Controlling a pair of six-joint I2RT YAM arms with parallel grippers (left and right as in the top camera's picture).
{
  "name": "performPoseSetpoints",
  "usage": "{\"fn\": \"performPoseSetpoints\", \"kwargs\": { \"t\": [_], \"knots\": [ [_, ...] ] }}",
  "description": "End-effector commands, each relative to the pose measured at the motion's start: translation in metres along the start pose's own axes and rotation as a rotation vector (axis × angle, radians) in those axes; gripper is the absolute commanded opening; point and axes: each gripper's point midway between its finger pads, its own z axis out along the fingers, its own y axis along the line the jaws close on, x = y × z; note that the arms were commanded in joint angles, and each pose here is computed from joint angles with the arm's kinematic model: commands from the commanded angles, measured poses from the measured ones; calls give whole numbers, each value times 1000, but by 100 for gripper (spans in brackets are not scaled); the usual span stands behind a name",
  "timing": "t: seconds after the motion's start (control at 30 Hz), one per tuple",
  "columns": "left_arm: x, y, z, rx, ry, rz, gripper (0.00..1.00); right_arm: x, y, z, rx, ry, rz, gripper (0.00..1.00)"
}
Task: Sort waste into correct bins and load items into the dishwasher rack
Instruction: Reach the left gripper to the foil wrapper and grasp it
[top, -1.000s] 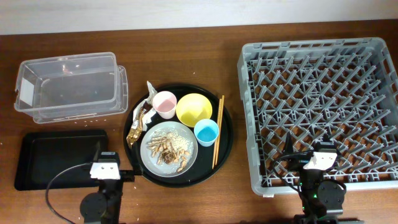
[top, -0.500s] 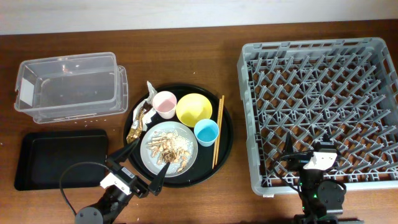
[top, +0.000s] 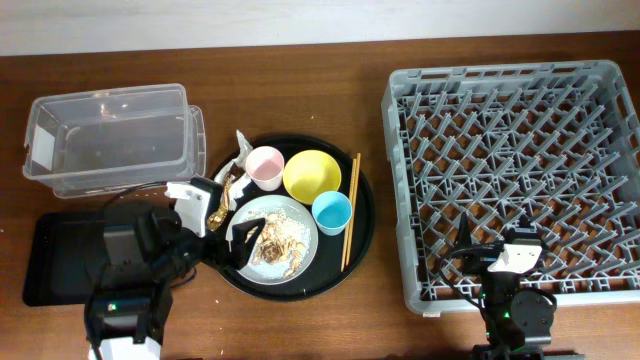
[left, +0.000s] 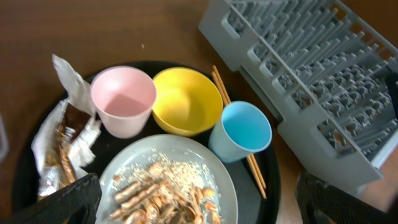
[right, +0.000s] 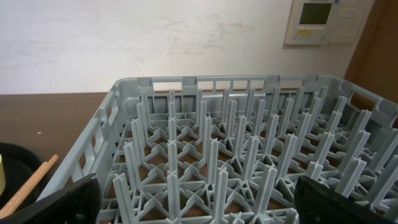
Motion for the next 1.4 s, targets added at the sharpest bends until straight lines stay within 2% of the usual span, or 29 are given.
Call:
{"fn": "performPoseSetpoints", "kwargs": {
  "t": [0.0, 0.07, 0.1, 0.13, 0.27, 0.33, 0.37, 0.4, 0.47, 0.53, 0.57, 0.63, 0.73, 0.8, 1.1, 1.17, 1.37],
  "knots": [
    [-10, 5, 0, -10, 59, -28, 99, 3, -3, 0, 16, 5, 2, 99],
    [-16, 34, -4, -177, 251, -106, 99, 3, -3, 0, 16, 5, 2, 99],
    [-26, 41, -1, -206, 293, -113, 99, 3, -3, 0, 16, 5, 2, 99],
    [-32, 45, 4, -205, 300, -118, 99, 3, -3, 0, 16, 5, 2, 99],
    [-12, 60, 26, -206, 387, -219, 99, 3, -3, 0, 16, 5, 2, 99],
    [0, 80, 35, -266, 435, -226, 99, 3, -3, 0, 16, 5, 2, 99],
    [8, 87, 39, -286, 468, -235, 90, 3, -3, 0, 16, 5, 2, 99],
    [15, 92, 45, -292, 497, -247, 72, 3, -3, 0, 16, 5, 2, 99],
    [21, 101, 56, -296, 513, -252, 56, 3, -3, 0, 16, 5, 2, 99],
    [28, 112, 64, -327, 533, -243, 47, 3, -3, 0, 16, 5, 2, 99],
    [31, 120, 65, -374, 551, -224, 45, 3, -3, 0, 16, 5, 2, 99],
    [33, 133, 68, -457, 567, -179, 45, 3, -3, 0, 16, 5, 2, 99],
    [36, 131, 83, -464, 581, -135, 45, 3, -3, 0, 16, 5, 2, 99],
    [41, 140, 87, -557, 601, -122, 45, 3, -3, 0, 16, 5, 2, 99],
    [54, 152, 113, -557, 610, -114, 44, 3, -3, 0, 16, 5, 2, 99],
    [56, 153, 116, -554, 613, -119, 37, 3, -3, 0, 16, 5, 2, 99],
    [57, 155, 119, -560, 602, -137, 37, 3, -3, 0, 16, 5, 2, 99]
  ]
}}
